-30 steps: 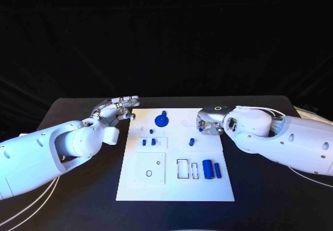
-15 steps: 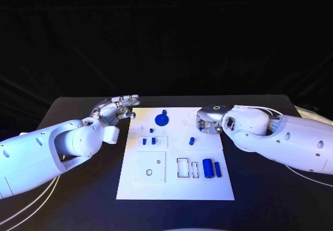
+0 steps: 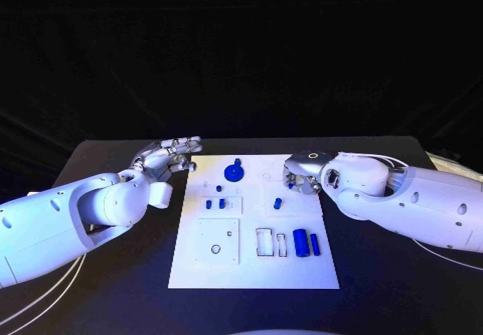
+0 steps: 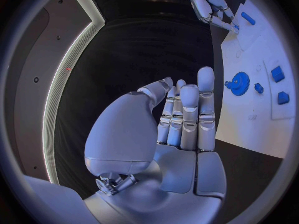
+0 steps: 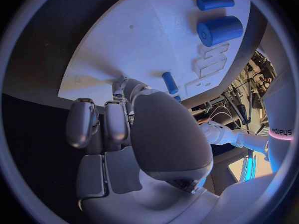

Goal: Assemble the parts on the task board

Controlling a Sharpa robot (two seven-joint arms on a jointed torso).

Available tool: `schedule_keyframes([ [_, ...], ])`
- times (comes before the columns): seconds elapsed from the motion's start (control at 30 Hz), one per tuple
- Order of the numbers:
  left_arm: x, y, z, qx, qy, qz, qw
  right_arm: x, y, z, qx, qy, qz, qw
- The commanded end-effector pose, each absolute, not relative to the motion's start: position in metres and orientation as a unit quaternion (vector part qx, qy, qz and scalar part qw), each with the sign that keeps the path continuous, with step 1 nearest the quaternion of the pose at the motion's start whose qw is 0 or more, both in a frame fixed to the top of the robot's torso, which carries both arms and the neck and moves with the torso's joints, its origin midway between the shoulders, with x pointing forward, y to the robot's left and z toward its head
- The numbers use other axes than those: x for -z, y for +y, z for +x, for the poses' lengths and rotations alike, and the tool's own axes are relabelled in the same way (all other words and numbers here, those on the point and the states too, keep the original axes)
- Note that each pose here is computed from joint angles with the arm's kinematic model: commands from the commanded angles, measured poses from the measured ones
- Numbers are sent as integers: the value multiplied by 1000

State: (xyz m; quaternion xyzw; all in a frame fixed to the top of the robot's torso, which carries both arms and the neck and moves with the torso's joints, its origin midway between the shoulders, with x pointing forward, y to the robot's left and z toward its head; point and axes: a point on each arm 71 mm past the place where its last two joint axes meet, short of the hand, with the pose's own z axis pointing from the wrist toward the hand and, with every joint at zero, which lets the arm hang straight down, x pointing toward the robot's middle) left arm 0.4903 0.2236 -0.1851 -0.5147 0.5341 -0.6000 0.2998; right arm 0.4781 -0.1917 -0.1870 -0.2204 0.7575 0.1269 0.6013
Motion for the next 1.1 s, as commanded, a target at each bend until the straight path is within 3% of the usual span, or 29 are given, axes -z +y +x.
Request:
schedule_keyframes([
  [0.03,184,221,489,608,535,-509,292,185,-189,474,-150,739,-214,621],
  [0.27,184,222,490,608,535,-509,292,175,-193,470,-160,725,-191,643],
  [0.63,185,222,490,608,538,-507,290,166,-196,462,-170,731,-172,638],
  [1.1,185,218,490,609,541,-506,284,156,-133,432,-259,715,-203,616],
])
